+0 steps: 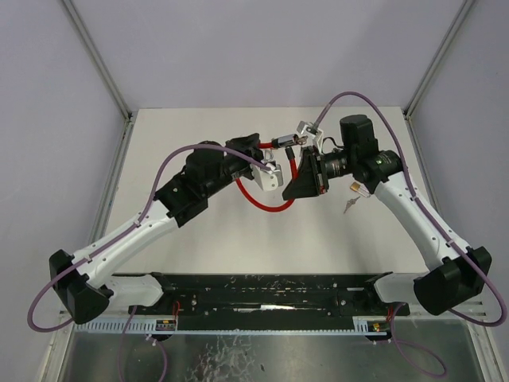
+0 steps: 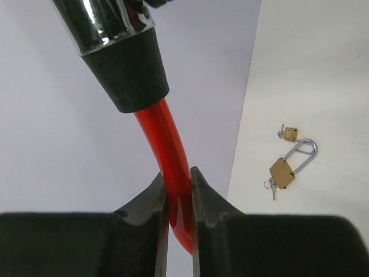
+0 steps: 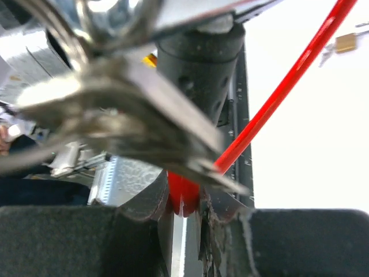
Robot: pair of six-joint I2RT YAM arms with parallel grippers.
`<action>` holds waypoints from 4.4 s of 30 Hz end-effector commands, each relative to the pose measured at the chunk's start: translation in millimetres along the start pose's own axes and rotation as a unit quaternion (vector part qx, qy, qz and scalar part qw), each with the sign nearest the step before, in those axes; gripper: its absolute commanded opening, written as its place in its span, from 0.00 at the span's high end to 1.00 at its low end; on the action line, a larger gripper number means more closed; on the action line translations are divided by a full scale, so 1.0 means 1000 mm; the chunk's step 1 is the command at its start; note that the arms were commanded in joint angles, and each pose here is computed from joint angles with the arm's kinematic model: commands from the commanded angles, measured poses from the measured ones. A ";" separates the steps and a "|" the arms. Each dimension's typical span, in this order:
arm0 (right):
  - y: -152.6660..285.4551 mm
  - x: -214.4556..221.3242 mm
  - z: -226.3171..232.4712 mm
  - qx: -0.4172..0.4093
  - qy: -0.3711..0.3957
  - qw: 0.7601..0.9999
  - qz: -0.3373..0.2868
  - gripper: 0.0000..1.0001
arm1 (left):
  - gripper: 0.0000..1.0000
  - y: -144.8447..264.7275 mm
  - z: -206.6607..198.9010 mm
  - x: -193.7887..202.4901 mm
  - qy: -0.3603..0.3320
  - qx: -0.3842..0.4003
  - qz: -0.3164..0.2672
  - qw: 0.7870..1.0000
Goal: Lock with the key
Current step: Lock the lock.
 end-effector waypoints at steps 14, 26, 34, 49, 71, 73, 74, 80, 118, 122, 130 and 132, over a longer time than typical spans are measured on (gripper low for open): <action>0.019 0.050 -0.093 0.270 0.290 0.913 0.096 1.00 | 1.00 -0.022 -0.113 0.055 0.040 0.044 0.025 0.998; 0.003 0.105 -0.134 0.247 0.282 0.924 0.067 1.00 | 1.00 -0.057 -0.168 0.078 -0.019 -0.096 0.050 0.994; 0.007 0.131 -0.135 0.240 0.267 0.931 0.062 1.00 | 1.00 -0.059 -0.184 0.084 -0.042 -0.115 0.067 0.990; 0.007 0.158 -0.136 0.215 0.256 0.938 0.089 0.96 | 1.00 -0.054 -0.218 0.094 -0.061 -0.146 0.095 0.983; 0.022 0.159 -0.123 0.241 0.257 0.928 0.121 0.61 | 1.00 -0.051 -0.229 0.108 -0.068 -0.162 0.127 0.976; 0.025 0.160 -0.122 0.246 0.257 0.926 0.126 0.57 | 1.00 -0.051 -0.229 0.108 -0.068 -0.164 0.128 0.976; 0.027 0.159 -0.122 0.250 0.259 0.924 0.128 0.55 | 1.00 -0.051 -0.229 0.108 -0.066 -0.165 0.128 0.976; 0.041 0.161 -0.111 0.265 0.281 0.909 0.156 0.35 | 1.00 -0.051 -0.228 0.109 -0.062 -0.167 0.134 0.975; 0.095 0.069 -0.029 0.174 0.117 0.978 -0.007 0.40 | 1.00 -0.056 -0.225 0.112 -0.051 -0.161 0.153 0.974; 0.094 0.070 -0.037 0.175 0.073 0.982 -0.014 0.54 | 1.00 -0.057 -0.225 0.112 -0.049 -0.159 0.153 0.974; 0.085 0.084 -0.051 0.213 0.054 0.976 0.007 0.62 | 1.00 -0.057 -0.226 0.112 -0.050 -0.155 0.154 0.974; 0.083 0.085 -0.054 0.222 0.051 0.974 0.014 0.64 | 1.00 -0.057 -0.225 0.112 -0.050 -0.156 0.154 0.974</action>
Point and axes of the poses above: each gripper's point midway between its finger pads, its own y axis back along the fingers, its own z axis along the line the jaws close on, x = y × z, the point moved 9 cm from there along y, back along the fingers, and after that the axes turned 14 degrees about y, right-handed, at the moved point
